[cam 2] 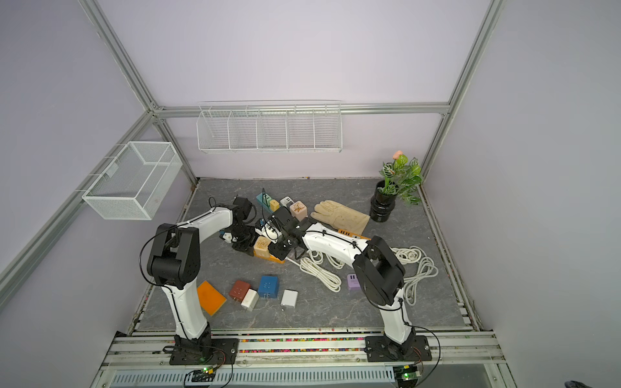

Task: Pull the plug off the socket
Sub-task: Remove the plug from the socket, then place the plug at the center of the board.

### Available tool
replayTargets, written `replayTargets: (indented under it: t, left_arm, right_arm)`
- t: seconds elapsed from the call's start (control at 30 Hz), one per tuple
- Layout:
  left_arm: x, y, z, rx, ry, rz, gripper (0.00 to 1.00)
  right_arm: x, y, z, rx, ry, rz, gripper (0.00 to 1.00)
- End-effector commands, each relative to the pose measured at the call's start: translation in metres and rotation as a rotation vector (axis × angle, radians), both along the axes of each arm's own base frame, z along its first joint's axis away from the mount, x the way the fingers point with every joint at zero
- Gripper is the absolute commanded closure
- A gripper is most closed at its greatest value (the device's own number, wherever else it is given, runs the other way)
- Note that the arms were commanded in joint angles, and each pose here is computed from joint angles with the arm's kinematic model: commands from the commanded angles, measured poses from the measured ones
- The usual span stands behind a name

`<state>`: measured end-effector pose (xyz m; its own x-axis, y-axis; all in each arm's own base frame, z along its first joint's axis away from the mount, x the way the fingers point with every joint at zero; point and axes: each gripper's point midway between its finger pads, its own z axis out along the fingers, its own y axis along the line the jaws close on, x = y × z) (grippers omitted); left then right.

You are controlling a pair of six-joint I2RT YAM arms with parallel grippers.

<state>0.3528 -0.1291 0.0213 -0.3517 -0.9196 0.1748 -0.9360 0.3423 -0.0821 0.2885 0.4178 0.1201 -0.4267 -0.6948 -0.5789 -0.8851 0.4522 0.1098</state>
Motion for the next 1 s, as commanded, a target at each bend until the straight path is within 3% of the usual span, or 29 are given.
replayTargets:
  t: [0.0,0.27,0.5,0.63,0.97]
  left_arm:
    - [0.004,-0.009,-0.010,-0.030,0.009,0.009,1.00]
    - [0.007,-0.011,-0.008,-0.042,-0.008,-0.002,1.00]
    - [0.011,-0.012,-0.004,-0.043,-0.025,-0.012,1.00]
    - [0.013,-0.012,-0.002,-0.045,-0.029,-0.015,1.00]
    - [0.009,-0.012,-0.002,-0.050,-0.030,-0.014,1.00]
  right_arm:
    - [-0.019,-0.019,0.013,0.030,0.098,-0.067,0.90]
    - [-0.097,-0.087,0.006,0.117,0.371,-0.236,0.88]
    - [-0.147,-0.122,-0.040,0.118,0.610,-0.357,0.85]
    - [-0.155,-0.117,-0.062,0.104,0.707,-0.382,0.85]
    - [-0.141,-0.091,-0.083,0.098,0.776,-0.398,0.85]
